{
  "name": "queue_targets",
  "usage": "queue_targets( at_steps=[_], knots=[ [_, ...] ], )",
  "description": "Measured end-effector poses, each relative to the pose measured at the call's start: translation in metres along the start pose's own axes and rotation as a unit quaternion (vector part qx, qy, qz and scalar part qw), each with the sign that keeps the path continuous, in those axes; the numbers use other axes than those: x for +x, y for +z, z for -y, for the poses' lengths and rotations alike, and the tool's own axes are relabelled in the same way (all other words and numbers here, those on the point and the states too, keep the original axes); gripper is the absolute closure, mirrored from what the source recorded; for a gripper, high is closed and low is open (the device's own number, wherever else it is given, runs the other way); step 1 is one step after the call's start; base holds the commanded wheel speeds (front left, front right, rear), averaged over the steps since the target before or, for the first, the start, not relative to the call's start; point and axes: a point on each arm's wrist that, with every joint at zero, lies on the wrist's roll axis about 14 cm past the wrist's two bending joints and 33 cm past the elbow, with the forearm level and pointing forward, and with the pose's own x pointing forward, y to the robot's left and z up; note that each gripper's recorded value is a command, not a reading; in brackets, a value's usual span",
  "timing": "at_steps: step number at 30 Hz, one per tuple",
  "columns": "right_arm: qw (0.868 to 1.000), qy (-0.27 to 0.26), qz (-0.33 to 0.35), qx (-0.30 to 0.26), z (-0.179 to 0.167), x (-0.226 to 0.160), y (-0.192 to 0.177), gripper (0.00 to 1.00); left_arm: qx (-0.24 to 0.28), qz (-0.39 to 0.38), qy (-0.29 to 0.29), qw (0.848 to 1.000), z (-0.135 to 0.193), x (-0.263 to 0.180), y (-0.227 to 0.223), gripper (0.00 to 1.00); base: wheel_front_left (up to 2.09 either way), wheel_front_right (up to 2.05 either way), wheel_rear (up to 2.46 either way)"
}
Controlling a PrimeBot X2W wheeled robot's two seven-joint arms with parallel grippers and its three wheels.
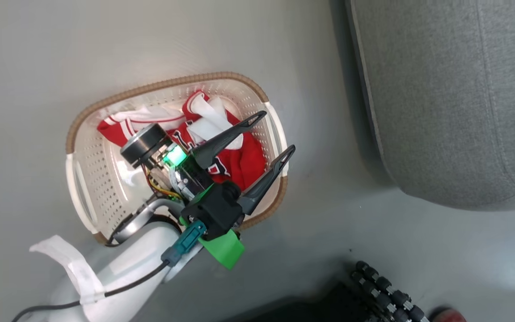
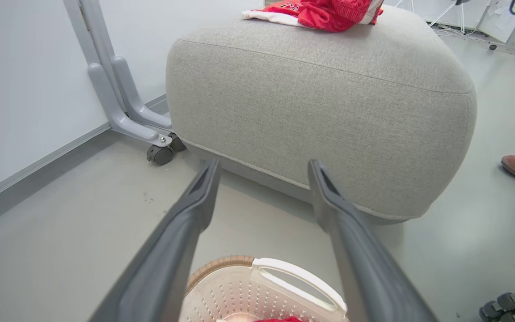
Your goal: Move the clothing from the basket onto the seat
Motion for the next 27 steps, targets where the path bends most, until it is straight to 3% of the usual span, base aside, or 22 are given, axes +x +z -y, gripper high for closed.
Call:
queue_targets(
  at_steps=[4, 9, 15, 22, 27],
  knots=[
    [1.0, 0.01, 0.002, 0.004, 0.001, -0.032, 0.01, 0.0, -0.009, 0.012, 0.03, 0.999, 0.001, -0.002, 0.012, 0.0, 0.0, 0.0, 0.0],
    [0.997, 0.076, -0.02, 0.016, -0.032, -0.07, 0.008, 0.0, -0.036, 0.005, 0.086, 0.996, -0.001, -0.015, 0.023, 0.0, 0.0, 0.0, 0.0],
    [0.988, 0.144, -0.031, 0.05, -0.074, -0.099, 0.012, 0.0, -0.054, 0.045, 0.149, 0.986, -0.002, -0.032, 0.066, 0.0, 0.0, 0.0, 0.0],
    [0.965, 0.253, -0.027, 0.065, -0.131, -0.134, 0.027, 0.0, -0.052, 0.067, 0.237, 0.968, -0.007, -0.073, 0.097, 0.0, 0.0, 0.0, 0.0],
    [0.94, 0.328, 0.0, 0.093, -0.174, -0.162, 0.054, 0.0, -0.022, 0.078, 0.312, 0.947, -0.016, -0.118, 0.114, 0.0, 0.0, 0.0, 0.0]
  ],
)
